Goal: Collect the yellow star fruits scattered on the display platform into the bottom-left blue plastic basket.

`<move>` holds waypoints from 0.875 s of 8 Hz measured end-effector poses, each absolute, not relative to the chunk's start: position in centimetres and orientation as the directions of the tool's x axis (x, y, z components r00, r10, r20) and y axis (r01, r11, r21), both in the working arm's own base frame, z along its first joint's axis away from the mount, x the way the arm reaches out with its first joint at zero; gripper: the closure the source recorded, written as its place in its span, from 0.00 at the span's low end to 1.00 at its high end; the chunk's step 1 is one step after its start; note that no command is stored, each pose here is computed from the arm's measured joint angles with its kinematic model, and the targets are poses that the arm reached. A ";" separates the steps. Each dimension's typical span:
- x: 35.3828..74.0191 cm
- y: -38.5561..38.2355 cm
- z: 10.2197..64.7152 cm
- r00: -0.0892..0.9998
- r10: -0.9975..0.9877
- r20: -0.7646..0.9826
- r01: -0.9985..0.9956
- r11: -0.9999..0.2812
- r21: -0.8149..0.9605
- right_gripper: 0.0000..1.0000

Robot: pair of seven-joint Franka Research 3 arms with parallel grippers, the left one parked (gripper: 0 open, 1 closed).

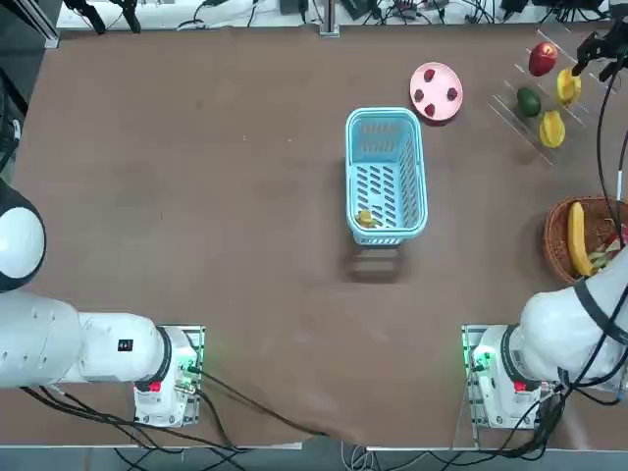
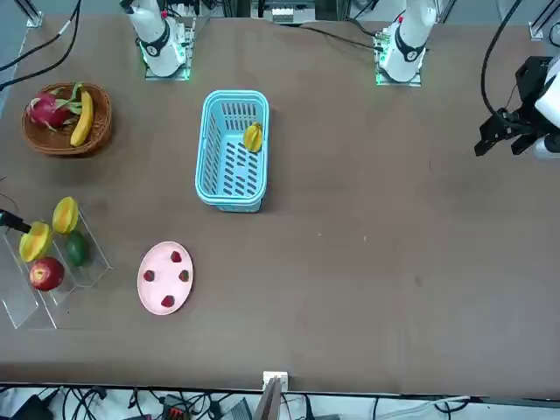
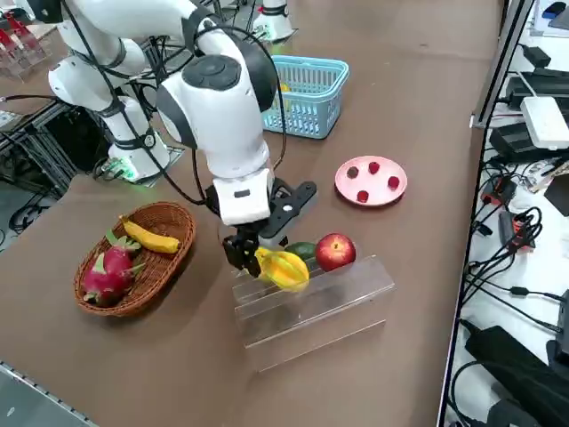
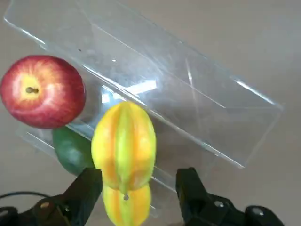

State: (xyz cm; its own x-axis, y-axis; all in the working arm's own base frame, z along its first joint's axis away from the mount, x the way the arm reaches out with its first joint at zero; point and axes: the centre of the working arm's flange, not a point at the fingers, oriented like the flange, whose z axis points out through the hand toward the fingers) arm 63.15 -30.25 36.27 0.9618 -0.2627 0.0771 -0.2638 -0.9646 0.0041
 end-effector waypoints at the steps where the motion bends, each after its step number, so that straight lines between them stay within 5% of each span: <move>1: 63.3 -30.3 35.6 0.957 -0.278 0.083 -0.278 -0.960 -0.017 0.04; 7: 64.6 -29.0 34.8 0.944 -0.306 0.119 -0.303 -0.952 -0.046 0.04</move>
State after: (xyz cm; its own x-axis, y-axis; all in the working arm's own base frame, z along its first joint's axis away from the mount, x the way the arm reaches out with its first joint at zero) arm 64.59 -28.97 34.81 0.9444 -0.3065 0.1191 -0.3032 -0.9519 -0.0455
